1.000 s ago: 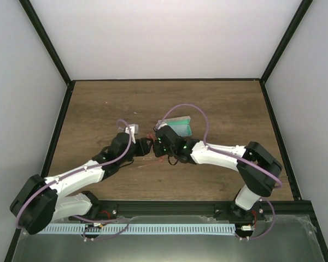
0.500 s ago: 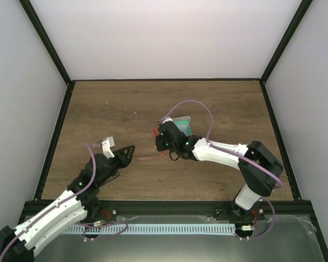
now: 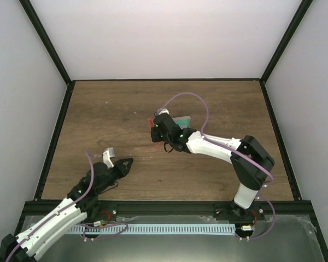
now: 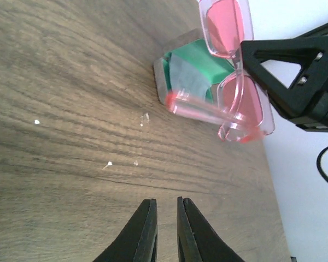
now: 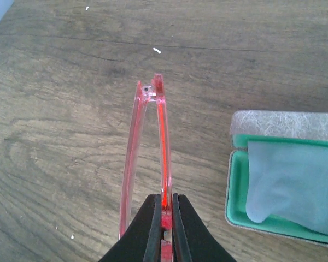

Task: Organize the sunglasses
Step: Fold the sunglasses at the center of the board.

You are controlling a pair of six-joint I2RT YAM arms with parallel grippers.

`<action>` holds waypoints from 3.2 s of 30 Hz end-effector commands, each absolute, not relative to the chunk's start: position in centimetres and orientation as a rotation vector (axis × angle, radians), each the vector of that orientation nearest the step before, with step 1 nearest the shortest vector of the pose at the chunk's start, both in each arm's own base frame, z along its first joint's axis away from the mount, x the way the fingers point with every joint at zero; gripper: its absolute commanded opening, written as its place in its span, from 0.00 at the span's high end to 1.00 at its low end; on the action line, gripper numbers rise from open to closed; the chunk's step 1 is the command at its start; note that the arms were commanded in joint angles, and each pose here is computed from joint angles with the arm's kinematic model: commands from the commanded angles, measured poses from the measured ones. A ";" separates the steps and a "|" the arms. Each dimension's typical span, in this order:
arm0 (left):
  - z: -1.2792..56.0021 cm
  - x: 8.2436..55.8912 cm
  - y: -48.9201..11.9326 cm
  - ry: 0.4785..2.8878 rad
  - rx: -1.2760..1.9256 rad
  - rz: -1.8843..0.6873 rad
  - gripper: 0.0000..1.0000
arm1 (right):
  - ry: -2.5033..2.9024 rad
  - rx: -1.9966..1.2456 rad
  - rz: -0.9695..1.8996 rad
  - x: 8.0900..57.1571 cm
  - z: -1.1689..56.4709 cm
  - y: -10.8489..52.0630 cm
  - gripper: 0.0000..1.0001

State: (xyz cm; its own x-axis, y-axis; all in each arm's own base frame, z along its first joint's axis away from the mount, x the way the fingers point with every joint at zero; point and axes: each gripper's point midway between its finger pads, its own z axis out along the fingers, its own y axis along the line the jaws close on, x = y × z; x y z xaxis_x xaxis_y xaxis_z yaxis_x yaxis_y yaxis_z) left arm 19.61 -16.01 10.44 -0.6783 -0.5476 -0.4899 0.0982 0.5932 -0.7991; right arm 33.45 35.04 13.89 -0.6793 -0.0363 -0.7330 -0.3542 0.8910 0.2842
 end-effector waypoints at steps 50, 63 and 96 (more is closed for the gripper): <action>12.3 23.3 -17.0 2.139 -0.335 -0.891 0.75 | 2.232 -0.308 0.574 33.1 15.0 35.9 0.95; 9.1 25.4 -15.8 2.153 -0.404 -0.718 0.70 | 2.271 -0.335 0.602 32.2 12.9 36.2 0.94; 10.4 31.2 -20.1 2.182 -0.389 -0.673 0.70 | 2.263 -0.432 0.639 27.5 11.3 37.9 0.95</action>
State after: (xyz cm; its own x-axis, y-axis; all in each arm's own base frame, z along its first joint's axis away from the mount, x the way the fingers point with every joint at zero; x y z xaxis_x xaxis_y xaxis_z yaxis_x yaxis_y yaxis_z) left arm 30.61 -20.63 7.64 -0.6925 -0.4392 -0.5723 -0.0705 0.8307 -0.5522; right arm 27.02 37.15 8.51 -0.7119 -0.1629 -0.6831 -0.4699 0.8334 0.2909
